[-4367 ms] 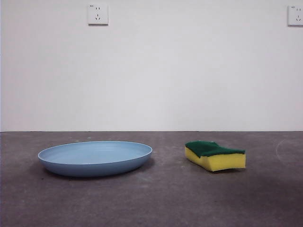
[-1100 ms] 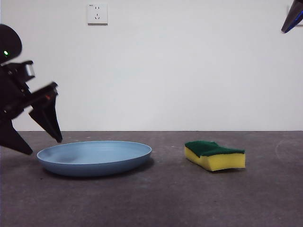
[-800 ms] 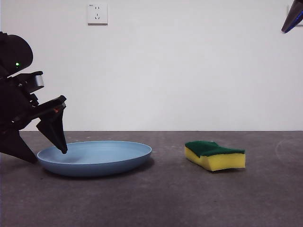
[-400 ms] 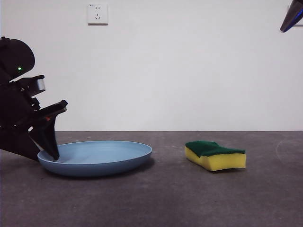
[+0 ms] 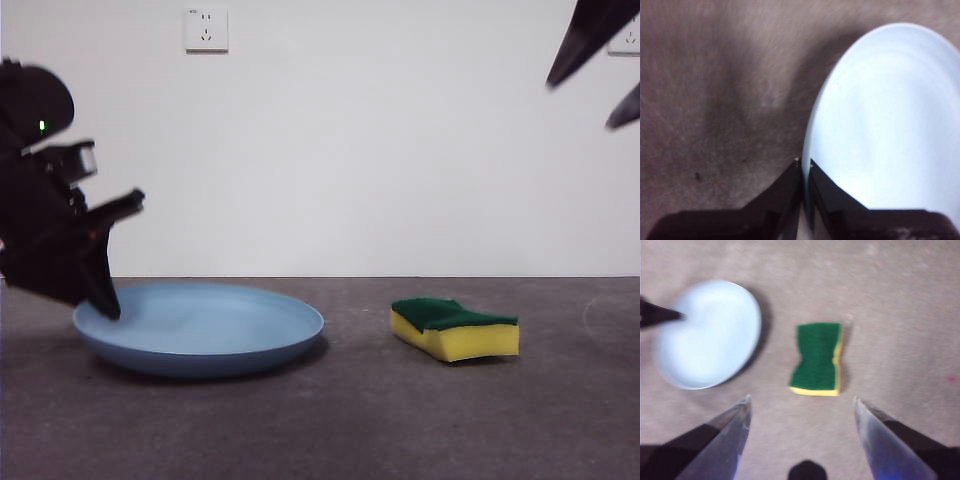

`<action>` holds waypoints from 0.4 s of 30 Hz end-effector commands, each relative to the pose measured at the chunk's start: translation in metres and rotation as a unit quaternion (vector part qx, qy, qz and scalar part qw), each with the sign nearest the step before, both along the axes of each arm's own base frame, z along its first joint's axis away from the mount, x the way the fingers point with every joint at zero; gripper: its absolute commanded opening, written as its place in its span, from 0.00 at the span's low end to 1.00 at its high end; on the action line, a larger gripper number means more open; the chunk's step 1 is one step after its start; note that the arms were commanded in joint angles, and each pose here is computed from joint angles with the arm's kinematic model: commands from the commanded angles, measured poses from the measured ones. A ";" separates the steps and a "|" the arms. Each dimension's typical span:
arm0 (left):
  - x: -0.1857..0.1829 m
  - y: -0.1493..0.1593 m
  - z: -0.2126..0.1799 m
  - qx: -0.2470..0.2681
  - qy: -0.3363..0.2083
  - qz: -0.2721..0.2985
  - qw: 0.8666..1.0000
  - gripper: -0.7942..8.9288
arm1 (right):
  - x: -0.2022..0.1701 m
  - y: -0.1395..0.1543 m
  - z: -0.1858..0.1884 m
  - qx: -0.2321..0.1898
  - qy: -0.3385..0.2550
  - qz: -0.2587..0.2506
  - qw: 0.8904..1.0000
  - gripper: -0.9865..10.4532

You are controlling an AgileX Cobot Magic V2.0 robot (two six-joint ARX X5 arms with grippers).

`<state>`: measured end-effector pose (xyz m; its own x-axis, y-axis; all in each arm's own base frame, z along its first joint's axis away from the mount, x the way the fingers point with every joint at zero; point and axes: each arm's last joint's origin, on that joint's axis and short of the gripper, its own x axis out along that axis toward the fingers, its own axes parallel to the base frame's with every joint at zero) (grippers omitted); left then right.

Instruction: Pick up the plate,pick up the cloth,clean the plate with the cloth

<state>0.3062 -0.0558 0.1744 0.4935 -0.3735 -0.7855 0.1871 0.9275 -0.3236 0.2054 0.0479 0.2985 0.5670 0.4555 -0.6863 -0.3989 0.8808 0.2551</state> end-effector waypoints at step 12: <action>-0.055 0.007 0.082 -0.005 -0.081 -0.010 0.997 0.07 | 0.087 0.077 -0.052 -0.175 0.053 0.055 0.982 0.38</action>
<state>0.2518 -0.0477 0.2562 0.6052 -0.3903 -0.6939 0.2441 0.9206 -0.3049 0.2904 0.1238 0.2488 0.4474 0.2427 -0.8608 -0.4693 0.8830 0.0051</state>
